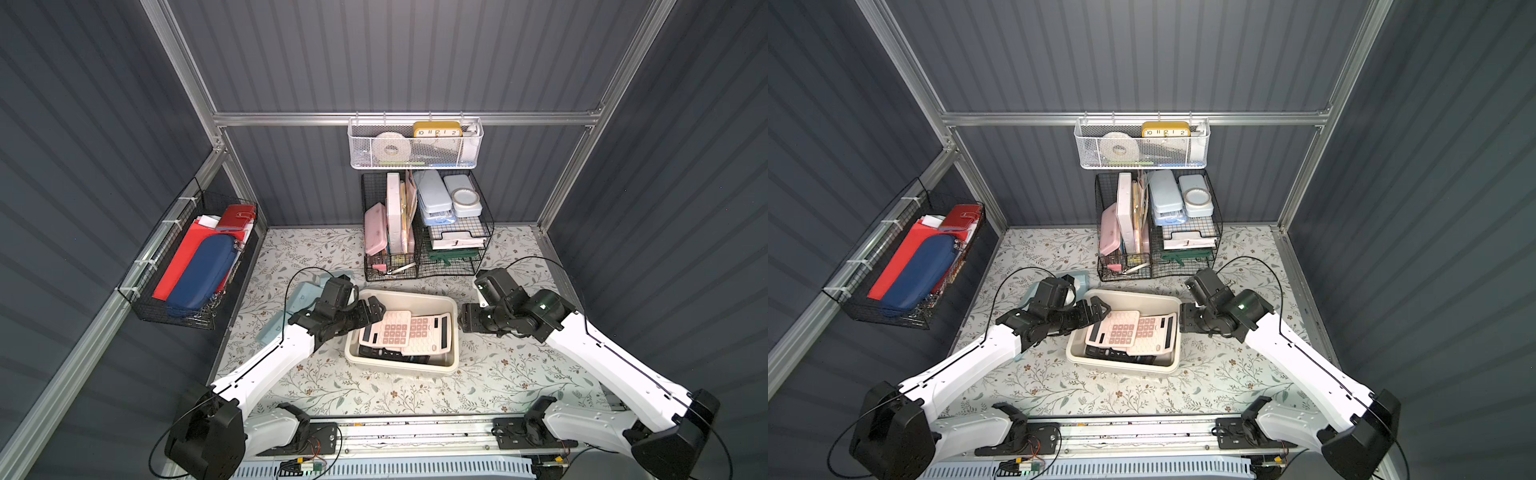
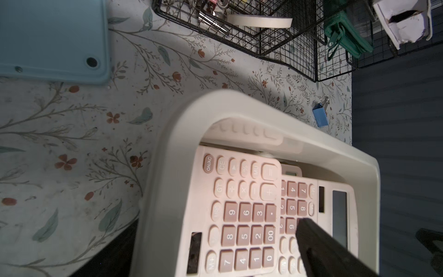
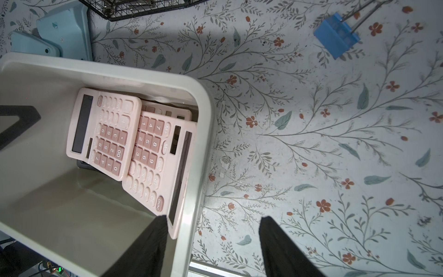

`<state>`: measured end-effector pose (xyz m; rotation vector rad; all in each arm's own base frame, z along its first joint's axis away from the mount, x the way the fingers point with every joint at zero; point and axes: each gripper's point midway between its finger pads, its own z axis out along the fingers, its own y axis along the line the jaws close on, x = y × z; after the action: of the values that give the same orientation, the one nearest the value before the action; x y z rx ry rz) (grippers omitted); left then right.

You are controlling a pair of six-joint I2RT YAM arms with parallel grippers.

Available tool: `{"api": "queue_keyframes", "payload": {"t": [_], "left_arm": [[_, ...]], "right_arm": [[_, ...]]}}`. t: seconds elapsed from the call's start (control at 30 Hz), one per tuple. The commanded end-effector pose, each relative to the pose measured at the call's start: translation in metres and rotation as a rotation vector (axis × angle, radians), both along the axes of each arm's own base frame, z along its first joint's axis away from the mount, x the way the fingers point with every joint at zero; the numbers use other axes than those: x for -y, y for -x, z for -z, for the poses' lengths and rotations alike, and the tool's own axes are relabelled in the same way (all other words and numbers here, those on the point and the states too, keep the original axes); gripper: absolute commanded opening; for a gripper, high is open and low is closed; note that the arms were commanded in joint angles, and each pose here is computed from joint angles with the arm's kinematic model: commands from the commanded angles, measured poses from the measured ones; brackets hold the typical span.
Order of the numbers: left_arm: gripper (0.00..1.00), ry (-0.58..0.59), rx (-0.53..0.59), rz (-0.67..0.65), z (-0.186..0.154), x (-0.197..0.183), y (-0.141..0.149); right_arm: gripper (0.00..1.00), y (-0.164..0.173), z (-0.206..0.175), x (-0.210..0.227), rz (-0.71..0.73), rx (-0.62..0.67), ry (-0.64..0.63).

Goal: Put the calculator in the storage box
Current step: Move the storage box to the center of the board.

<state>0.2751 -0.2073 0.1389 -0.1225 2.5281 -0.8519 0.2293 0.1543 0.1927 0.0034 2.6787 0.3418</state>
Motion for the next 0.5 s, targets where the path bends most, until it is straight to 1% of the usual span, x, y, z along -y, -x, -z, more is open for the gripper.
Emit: {"api": "queue_keyframes", "payload": {"t": [0.0, 0.17, 0.3, 0.4, 0.43, 0.47], "left_arm": [[0.99, 0.137, -0.013, 0.089, -0.016, 0.036, 0.018], [0.99, 0.156, -0.046, 0.144, -0.007, 0.079, 0.03], [0.99, 0.175, -0.054, 0.156, -0.006, 0.1, 0.035], [0.99, 0.156, -0.029, 0.139, -0.014, 0.098, 0.032], [0.99, 0.155, -0.006, 0.126, -0.022, 0.095, 0.029], [0.99, 0.116, -0.012, 0.086, -0.021, 0.085, 0.028]], "right_arm": [[0.66, 0.0, -0.004, 0.005, -0.005, 0.019, -0.007], [0.66, -0.001, -0.007, 0.007, -0.003, 0.025, -0.016], [0.66, 0.0, -0.008, 0.013, 0.008, 0.029, -0.019], [0.66, -0.001, -0.01, 0.017, 0.014, 0.038, -0.033], [0.66, -0.001, -0.013, 0.017, 0.012, 0.044, -0.039], [0.66, -0.001, -0.016, 0.016, 0.006, 0.052, -0.05]]}}
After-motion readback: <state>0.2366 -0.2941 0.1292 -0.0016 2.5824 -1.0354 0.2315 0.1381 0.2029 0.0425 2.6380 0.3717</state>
